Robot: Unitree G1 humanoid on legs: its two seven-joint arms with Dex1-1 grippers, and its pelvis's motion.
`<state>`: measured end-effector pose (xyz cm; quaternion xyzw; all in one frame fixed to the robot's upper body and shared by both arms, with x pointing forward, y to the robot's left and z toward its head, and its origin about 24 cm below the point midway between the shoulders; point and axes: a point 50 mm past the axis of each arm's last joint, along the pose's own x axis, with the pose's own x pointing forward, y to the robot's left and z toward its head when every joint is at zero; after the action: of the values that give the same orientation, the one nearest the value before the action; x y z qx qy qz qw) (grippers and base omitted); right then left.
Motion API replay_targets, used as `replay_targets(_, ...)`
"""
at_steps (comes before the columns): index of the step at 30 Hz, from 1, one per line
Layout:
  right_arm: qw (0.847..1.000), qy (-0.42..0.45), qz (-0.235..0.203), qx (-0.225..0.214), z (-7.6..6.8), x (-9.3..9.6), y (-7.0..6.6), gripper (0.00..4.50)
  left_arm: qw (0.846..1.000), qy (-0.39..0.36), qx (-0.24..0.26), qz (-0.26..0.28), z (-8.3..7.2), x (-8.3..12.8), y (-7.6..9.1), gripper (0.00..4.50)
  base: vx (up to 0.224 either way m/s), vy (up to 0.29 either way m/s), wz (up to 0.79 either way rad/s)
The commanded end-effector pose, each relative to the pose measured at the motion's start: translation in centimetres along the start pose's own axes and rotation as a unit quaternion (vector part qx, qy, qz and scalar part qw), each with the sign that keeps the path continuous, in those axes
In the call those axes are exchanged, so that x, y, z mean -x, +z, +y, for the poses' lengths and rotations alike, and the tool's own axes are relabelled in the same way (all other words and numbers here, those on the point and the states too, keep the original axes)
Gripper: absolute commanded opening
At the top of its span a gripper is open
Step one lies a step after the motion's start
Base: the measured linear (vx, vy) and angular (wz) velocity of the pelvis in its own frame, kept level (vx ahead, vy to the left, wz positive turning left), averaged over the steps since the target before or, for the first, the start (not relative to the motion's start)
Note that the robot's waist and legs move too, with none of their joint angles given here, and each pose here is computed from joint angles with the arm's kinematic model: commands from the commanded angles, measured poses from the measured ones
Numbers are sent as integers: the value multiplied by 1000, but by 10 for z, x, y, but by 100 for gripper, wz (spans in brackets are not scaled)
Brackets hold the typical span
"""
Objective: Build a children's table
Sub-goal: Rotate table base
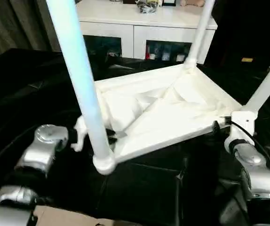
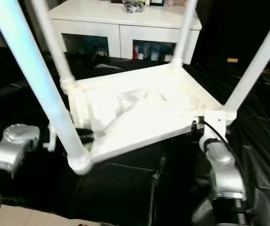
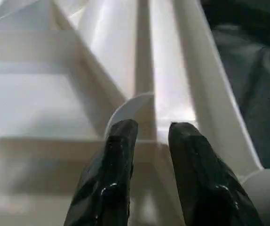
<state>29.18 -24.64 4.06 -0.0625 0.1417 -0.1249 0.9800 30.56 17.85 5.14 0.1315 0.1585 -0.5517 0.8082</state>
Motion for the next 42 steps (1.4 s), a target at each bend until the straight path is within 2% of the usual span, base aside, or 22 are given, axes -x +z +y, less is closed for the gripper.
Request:
replay_targets(1,999,-30,-10,7,-13,-3,6,396,1000,-1,-1,-1,-4,-5,1,147,0,0,0)
replay_targets(5,997,-55,29,41,-25,-4,-7,396,1000,1,-2,2,-5,-6,2,147,0,0,0)
replay_targets(8,996,-35,60,56,-23,-4,-18,396,1000,1,-1,3,-5,-6,3,147,0,0,0)
replay_targets(14,996,-30,63,57,-19,-5,-25,396,1000,6,0,7,-6,-3,4,147,0,0,0)
replay_targets(15,997,-18,63,50,-16,-6,-26,396,1000,5,0,7,-7,-3,5,147,0,0,0)
replay_targets(18,997,60,48,26,5,-9,-24,396,1000,-8,3,9,-11,-3,5,147,0,0,0)
replay_targets(22,988,150,20,25,33,-6,-16,396,999,-41,8,12,-23,-3,5,147,0,0,0)
replay_targets(24,982,189,8,21,45,-4,-12,396,997,-69,12,15,-34,-3,6,147,0,0,0)
replay_targets(25,981,192,7,20,46,-4,-11,396,997,-72,13,15,-35,-3,6,147,0,0,0)
replay_targets(26,976,214,-2,28,53,-3,-10,396,995,-99,18,13,-47,-5,8,147,0,0,0)
replay_targets(29,969,243,-3,40,61,0,-11,396,993,-119,21,2,-61,-11,15,147,0,0,0)
replay_targets(36,962,267,-9,53,69,3,-10,396,990,-138,17,-21,-77,-29,30,147,0,0,0)
replay_targets(39,961,272,-12,54,72,4,-10,396,994,-100,4,-39,-73,-40,37,147,0,0,0)
replay_targets(42,958,280,-20,50,80,5,-6,396,997,-36,-14,-61,-62,-58,48,147,0,0,0)
